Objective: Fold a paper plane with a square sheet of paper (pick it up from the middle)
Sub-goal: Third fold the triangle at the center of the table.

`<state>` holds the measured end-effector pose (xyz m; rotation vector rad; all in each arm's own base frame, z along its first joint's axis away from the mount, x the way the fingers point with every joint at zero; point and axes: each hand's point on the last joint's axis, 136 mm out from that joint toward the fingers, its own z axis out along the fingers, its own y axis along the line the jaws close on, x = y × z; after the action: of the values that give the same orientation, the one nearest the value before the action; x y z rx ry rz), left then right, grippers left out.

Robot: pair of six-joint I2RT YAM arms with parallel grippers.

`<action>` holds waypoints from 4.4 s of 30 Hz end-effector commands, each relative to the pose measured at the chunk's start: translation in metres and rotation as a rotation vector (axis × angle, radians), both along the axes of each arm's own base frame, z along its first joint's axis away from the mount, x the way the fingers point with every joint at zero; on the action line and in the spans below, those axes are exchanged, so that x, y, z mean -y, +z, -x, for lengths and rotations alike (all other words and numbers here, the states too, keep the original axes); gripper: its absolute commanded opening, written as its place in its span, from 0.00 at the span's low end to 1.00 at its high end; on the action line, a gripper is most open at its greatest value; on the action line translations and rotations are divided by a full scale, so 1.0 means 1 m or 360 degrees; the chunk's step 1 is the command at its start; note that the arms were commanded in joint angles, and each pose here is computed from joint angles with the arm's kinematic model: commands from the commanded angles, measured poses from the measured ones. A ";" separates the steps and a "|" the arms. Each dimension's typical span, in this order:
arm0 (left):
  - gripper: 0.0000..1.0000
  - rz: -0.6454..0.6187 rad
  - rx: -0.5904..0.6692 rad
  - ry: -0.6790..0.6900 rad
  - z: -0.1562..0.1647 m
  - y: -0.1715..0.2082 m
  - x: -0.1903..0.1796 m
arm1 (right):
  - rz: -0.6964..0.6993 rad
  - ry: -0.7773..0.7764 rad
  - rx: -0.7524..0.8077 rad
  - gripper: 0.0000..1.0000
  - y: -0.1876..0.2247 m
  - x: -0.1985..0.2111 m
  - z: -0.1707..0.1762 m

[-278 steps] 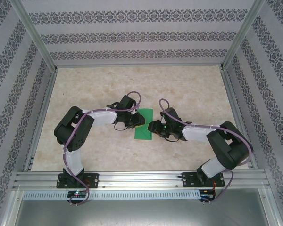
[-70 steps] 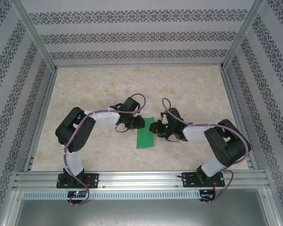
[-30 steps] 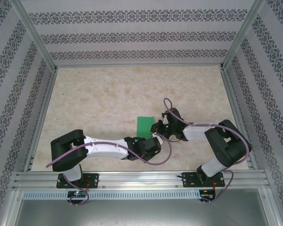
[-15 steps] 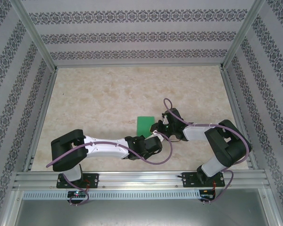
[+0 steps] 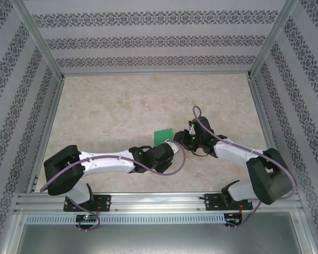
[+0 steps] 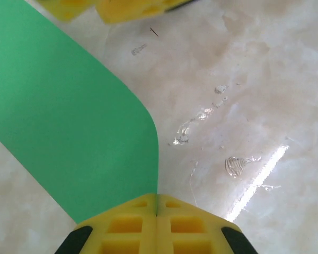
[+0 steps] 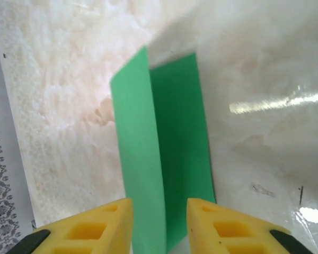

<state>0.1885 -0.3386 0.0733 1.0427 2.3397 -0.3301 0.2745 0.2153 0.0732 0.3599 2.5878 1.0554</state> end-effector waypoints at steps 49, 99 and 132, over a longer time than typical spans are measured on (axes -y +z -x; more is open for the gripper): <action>0.00 0.0347 -0.0640 0.0206 -0.052 -0.037 -0.043 | 0.0381 0.0430 -0.0206 0.11 -0.077 -0.046 -0.021; 0.01 0.0245 -0.0580 0.0291 -0.061 -0.054 -0.056 | 0.0362 0.0359 -0.0222 0.13 -0.078 -0.044 -0.023; 0.02 0.0240 -0.0649 0.0225 -0.054 -0.060 -0.052 | 0.0157 0.0295 -0.0048 0.15 -0.034 -0.057 -0.042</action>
<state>0.2404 -0.2878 0.0189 0.7731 2.6701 -0.7072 0.3084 0.2705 0.0170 0.0987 2.8117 0.9377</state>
